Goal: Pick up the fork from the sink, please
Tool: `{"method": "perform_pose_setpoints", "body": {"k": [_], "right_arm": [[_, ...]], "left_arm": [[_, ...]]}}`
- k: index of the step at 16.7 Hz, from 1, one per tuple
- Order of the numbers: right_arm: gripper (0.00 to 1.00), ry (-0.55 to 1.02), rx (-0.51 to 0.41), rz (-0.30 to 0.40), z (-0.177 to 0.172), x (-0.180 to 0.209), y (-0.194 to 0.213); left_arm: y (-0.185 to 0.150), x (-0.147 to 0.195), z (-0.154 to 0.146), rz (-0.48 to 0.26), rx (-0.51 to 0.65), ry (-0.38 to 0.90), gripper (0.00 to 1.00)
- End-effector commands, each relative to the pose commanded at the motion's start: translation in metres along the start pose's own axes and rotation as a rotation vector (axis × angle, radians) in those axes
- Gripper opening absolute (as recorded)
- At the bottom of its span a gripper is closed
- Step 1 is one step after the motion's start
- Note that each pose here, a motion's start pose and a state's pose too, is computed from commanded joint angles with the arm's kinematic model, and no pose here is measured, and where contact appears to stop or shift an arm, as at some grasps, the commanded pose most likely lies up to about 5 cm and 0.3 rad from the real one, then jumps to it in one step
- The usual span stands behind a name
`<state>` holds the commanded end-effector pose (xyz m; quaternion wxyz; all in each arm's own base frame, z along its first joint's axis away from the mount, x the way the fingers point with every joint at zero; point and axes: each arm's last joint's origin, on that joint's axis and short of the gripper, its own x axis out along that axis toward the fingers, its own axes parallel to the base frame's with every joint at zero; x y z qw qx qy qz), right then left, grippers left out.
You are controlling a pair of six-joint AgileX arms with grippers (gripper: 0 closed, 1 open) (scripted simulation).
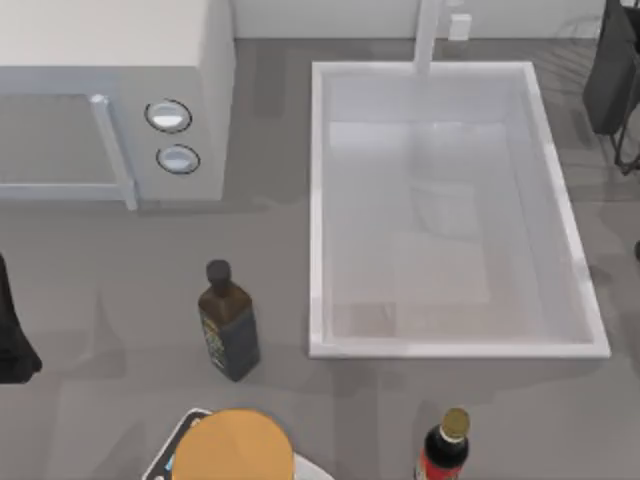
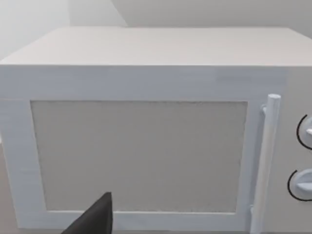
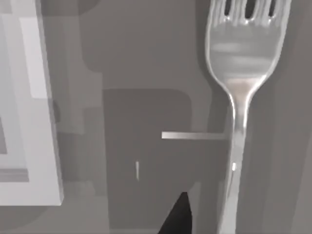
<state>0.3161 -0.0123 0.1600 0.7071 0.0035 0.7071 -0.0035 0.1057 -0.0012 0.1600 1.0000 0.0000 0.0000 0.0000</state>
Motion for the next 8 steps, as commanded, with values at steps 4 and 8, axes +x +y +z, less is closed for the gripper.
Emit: {"method": "perform_pose_setpoints", "body": {"k": [4,8], "right_arm": [[1.00,0.000,0.000,0.000,0.0000,0.0000,0.0000],[1.00,0.000,0.000,0.000,0.0000,0.0000,0.0000]], "left_arm": [[0.0000,0.0000,0.0000,0.000,0.000,0.000,1.00],[0.0000,0.0000,0.0000,0.000,0.000,0.000,1.00]]}}
